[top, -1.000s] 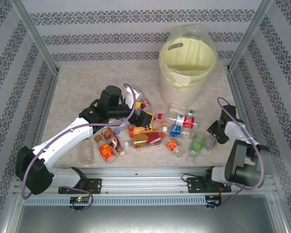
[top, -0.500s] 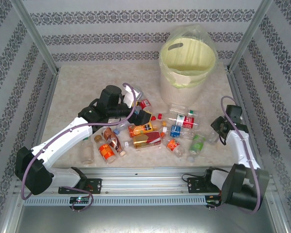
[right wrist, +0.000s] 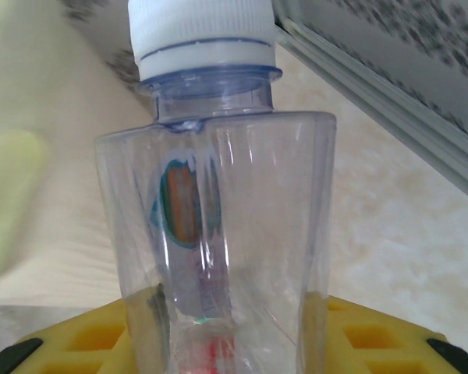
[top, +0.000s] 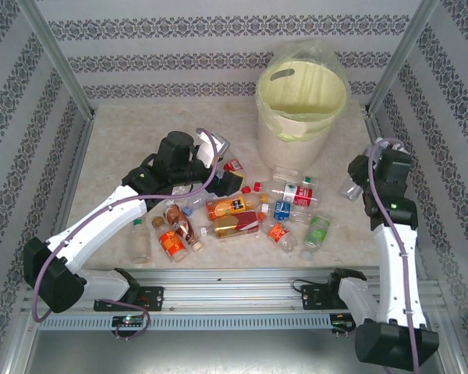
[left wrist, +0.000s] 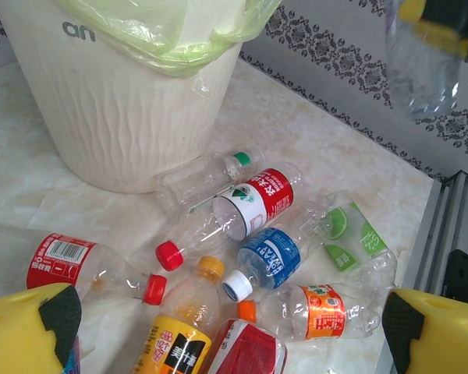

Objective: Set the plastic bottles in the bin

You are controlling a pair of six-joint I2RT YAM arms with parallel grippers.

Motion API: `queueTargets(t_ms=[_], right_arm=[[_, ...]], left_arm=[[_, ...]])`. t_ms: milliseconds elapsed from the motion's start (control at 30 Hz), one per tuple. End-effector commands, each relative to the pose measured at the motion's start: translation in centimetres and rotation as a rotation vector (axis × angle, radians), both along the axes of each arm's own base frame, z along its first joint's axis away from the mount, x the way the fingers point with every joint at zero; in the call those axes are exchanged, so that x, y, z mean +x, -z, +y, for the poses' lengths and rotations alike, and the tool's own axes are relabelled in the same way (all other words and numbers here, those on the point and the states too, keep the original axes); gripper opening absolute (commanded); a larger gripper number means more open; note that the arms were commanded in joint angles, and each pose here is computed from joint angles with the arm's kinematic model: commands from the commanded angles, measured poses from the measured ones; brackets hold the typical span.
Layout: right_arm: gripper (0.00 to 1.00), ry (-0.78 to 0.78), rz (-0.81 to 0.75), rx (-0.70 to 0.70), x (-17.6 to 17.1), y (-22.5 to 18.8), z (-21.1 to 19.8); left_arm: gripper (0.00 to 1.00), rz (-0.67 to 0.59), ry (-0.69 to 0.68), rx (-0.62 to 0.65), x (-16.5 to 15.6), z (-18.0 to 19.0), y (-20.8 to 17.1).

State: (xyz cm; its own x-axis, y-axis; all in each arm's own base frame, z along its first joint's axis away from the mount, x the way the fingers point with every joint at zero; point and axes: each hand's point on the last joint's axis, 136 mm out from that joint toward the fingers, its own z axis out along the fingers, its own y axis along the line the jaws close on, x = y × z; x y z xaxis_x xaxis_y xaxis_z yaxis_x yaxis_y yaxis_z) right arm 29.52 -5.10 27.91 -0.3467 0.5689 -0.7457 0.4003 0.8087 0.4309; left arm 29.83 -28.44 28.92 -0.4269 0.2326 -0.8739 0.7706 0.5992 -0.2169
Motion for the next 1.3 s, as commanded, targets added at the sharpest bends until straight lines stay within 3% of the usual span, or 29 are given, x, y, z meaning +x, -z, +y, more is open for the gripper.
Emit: queueTargets(t_ms=[0, 367, 667, 900, 1267], right_arm=[[0.43, -0.080, -0.110, -0.041, 0.3, -5.2, 1.8], [0.42, -0.275, -0.340, -0.112, 3.2, -16.4, 6.2], [0.40, -0.432, -0.402, -0.123, 8.4, -20.1, 9.1], [0.40, -0.501, -0.380, -0.145, 13.6, -20.7, 11.2], [0.41, -0.580, -0.227, -0.185, 20.6, -15.8, 14.0]], left_arm=[[1.00, -0.027, -0.018, 0.003, 0.1, 0.7, -0.4], [1.00, -0.001, -0.032, -0.010, -0.1, 0.8, -0.6], [1.00, -0.018, -0.020, 0.002, -0.2, 0.9, -0.2], [1.00, -0.015, -0.013, -0.011, -0.5, 0.9, -0.2], [1.00, 0.012, 0.007, -0.033, -0.7, 0.3, 0.1]])
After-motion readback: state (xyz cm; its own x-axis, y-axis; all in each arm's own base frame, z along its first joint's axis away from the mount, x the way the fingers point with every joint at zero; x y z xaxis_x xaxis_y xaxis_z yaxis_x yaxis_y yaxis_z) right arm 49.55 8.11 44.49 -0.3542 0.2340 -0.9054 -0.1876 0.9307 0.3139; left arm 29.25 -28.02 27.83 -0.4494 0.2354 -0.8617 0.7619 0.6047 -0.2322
